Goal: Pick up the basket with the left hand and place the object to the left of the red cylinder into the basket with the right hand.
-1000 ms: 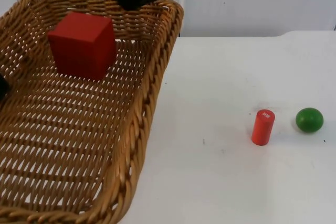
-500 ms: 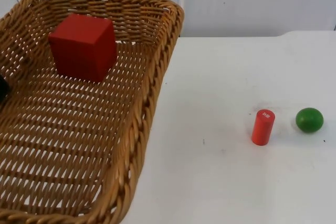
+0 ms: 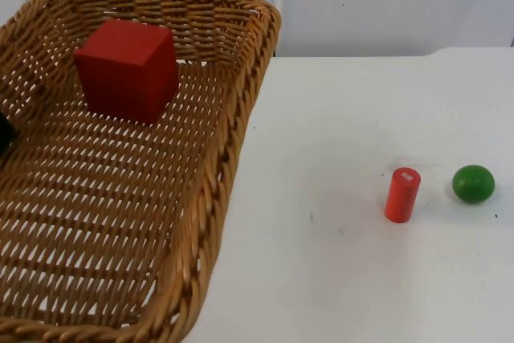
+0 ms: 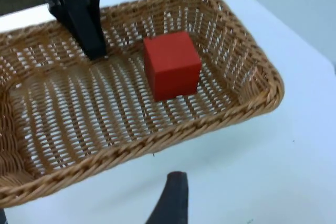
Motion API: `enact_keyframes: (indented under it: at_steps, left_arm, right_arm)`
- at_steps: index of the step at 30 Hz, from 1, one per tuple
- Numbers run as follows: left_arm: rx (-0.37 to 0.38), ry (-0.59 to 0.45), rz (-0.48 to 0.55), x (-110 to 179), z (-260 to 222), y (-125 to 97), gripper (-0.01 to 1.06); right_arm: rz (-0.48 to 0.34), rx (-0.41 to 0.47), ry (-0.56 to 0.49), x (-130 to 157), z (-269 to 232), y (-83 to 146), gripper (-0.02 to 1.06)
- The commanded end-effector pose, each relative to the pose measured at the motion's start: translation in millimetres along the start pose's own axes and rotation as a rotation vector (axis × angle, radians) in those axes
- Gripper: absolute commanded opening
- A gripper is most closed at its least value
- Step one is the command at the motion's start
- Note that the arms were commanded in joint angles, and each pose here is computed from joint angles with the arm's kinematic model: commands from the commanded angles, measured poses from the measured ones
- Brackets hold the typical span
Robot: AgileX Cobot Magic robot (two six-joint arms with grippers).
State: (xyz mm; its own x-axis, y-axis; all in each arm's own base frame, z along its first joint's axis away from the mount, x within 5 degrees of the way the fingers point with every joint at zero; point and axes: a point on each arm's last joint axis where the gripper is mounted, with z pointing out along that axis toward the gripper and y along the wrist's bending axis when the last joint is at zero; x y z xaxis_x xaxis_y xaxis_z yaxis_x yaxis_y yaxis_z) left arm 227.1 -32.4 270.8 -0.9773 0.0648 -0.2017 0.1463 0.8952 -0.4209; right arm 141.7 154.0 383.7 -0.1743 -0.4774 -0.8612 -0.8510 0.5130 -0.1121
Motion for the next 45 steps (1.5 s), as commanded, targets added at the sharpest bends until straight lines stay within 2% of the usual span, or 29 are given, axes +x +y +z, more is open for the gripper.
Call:
enact_keyframes:
  at_steps: [1, 6, 16, 24, 30, 38, 45]
  left_arm:
    - [0.048, -0.034, -0.011, -1, -4, -6, 0.0]
    - [0.044, -0.038, 0.008, -2, -2, -10, 0.0]
    - [0.044, -0.049, 0.006, -3, -2, -10, 0.0]
    - [0.032, -0.178, -0.017, -15, -3, -8, 0.0]
    - [0.024, -0.16, -0.007, -28, 17, 4, 0.0]
    - [0.093, -0.141, -0.037, -51, 60, 23, 0.0]
    - [0.066, -0.1, -0.066, -60, 90, 41, 0.0]
  right_arm:
    - [-0.002, 0.017, -0.026, 0, -6, -1, 0.75]
    - [-0.003, 0.033, -0.058, -3, -8, -2, 0.75]
    - [-0.007, 0.022, -0.046, -1, -13, 1, 0.75]
    - [-0.021, 0.013, -0.043, 0, -20, 3, 0.75]
    - [-0.014, 0.007, -0.039, 0, -20, 4, 0.75]
    - [-0.017, 0.008, -0.036, 0, -20, 4, 0.75]
    - [-0.024, -0.006, -0.009, 3, -20, 5, 0.75]
